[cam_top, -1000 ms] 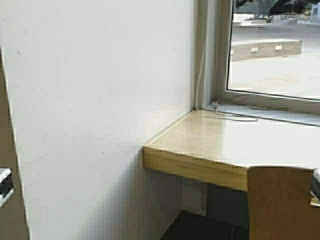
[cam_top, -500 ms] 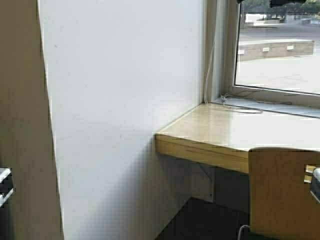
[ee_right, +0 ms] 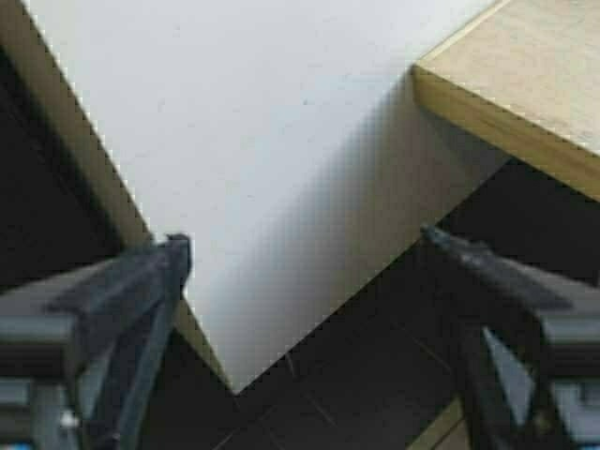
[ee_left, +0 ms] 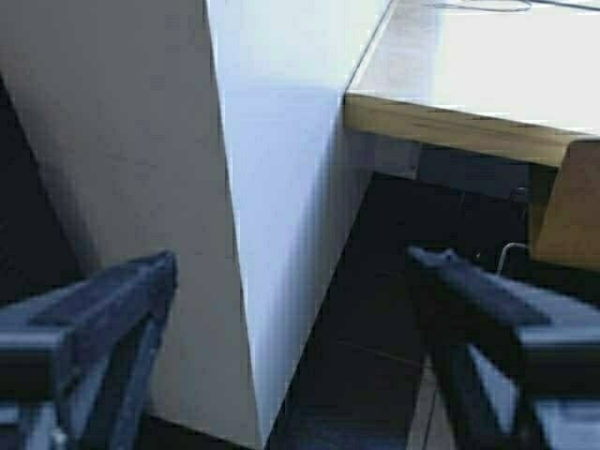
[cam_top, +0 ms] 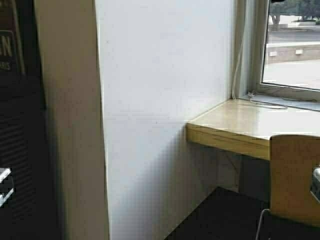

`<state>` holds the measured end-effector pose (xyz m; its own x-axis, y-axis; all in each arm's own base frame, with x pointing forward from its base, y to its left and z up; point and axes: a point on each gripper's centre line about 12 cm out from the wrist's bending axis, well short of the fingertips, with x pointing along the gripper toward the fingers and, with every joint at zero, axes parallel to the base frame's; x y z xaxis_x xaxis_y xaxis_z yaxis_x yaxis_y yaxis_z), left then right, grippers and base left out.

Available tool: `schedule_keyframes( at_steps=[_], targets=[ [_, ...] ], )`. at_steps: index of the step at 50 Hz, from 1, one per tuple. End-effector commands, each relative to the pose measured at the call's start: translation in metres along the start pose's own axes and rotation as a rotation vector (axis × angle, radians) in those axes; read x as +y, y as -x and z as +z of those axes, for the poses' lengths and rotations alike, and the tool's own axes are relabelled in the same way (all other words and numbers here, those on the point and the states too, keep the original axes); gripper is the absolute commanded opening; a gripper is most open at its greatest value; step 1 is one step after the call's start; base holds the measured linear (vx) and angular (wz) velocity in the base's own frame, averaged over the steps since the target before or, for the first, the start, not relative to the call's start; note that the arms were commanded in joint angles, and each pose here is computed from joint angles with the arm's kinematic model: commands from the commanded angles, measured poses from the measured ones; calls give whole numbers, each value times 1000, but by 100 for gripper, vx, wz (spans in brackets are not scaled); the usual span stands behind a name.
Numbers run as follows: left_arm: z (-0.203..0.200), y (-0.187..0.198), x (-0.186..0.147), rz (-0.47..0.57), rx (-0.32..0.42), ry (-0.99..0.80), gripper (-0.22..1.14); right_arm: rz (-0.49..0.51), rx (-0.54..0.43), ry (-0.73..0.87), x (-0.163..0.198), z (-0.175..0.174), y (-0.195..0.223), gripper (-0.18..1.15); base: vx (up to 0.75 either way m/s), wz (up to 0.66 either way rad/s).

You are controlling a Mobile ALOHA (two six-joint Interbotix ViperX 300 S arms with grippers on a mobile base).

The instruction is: Push the chairs under the table

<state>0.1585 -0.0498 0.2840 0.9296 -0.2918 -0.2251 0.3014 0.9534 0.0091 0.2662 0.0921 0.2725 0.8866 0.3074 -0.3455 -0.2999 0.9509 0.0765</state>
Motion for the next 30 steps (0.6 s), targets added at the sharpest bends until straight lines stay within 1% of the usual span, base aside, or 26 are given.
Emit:
schedule_keyframes(
  at_steps=[1, 7, 14, 20, 30],
  targets=[
    [2, -2, 0, 3, -2, -12, 102, 3, -21, -7, 1, 6, 2, 103, -39, 23],
    [5, 0, 1, 7, -15, -20, 102, 10, -12, -3, 3, 3, 1, 103, -39, 16],
    [4, -1, 1, 5, -9, -13, 102, 7, -6, 3, 2, 2, -3, 103, -40, 2],
    [3, -2, 1, 4, -3, -10, 102, 4, 36, 9, 2, -6, -14, 103, -41, -12],
    [2, -2, 1, 6, -5, -4, 102, 2, 60, 10, 2, -4, -29, 103, -46, -22]
  ],
)
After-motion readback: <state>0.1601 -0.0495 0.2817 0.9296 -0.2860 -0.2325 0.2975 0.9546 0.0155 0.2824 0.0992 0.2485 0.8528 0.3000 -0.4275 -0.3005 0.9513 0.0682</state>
